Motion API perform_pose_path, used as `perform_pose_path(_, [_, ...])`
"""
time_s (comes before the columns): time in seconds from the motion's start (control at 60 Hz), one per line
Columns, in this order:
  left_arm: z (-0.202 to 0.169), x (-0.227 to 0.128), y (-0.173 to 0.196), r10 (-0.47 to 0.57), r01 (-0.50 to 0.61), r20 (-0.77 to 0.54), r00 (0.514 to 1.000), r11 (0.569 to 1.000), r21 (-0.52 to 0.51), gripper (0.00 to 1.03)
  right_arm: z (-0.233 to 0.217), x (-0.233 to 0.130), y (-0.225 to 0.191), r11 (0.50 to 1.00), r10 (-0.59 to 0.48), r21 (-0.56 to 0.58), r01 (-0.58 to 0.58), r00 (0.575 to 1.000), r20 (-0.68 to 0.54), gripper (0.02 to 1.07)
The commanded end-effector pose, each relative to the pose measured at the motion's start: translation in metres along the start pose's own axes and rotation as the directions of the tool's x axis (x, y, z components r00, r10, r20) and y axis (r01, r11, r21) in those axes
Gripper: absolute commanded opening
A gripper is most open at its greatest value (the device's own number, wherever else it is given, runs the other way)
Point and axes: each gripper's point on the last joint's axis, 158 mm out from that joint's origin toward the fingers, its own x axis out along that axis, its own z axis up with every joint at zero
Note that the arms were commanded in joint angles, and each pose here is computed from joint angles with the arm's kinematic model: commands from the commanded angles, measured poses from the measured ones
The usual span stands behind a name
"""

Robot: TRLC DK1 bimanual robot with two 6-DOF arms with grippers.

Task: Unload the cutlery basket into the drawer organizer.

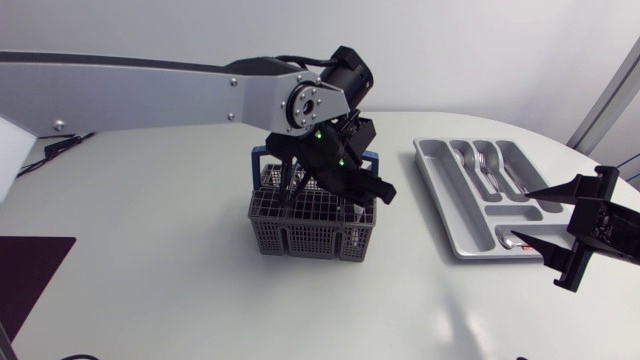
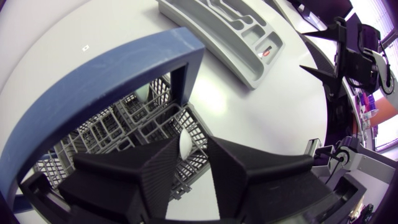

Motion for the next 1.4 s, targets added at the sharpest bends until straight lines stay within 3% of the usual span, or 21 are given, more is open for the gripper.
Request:
perform_pose_path(0.0, [-0.016, 0.010, 0.000, 0.009, -0.010, -0.030, 1.000, 1.000, -0.024, 0.15, 0.005, 0.001, 0.014, 0.999, 0.024, 0.031, -0.025, 0.999, 0.021, 0.82])
perform_pose_path(0.467, [-0.030, 0.002, 0.000, 0.042, -0.041, 0.046, 0.998, 0.999, -0.002, 0.11, 0.006, 0.002, 0.028, 0.998, 0.040, 0.037, -0.040, 0.999, 0.027, 0.82])
perform_pose_path(1.0, [-0.014, -0.032, -0.017, 0.060, -0.070, 0.176, 0.983, 0.996, 0.055, 0.11, 0.019, -0.002, 0.029, 0.999, 0.036, 0.035, -0.037, 0.998, 0.044, 0.82])
perform_pose_path(1.383, [-0.018, -0.038, -0.022, 0.072, -0.087, 0.181, 0.981, 0.993, 0.076, 0.12, 0.021, -0.001, 0.033, 0.999, 0.038, 0.036, -0.040, 0.998, 0.050, 0.83])
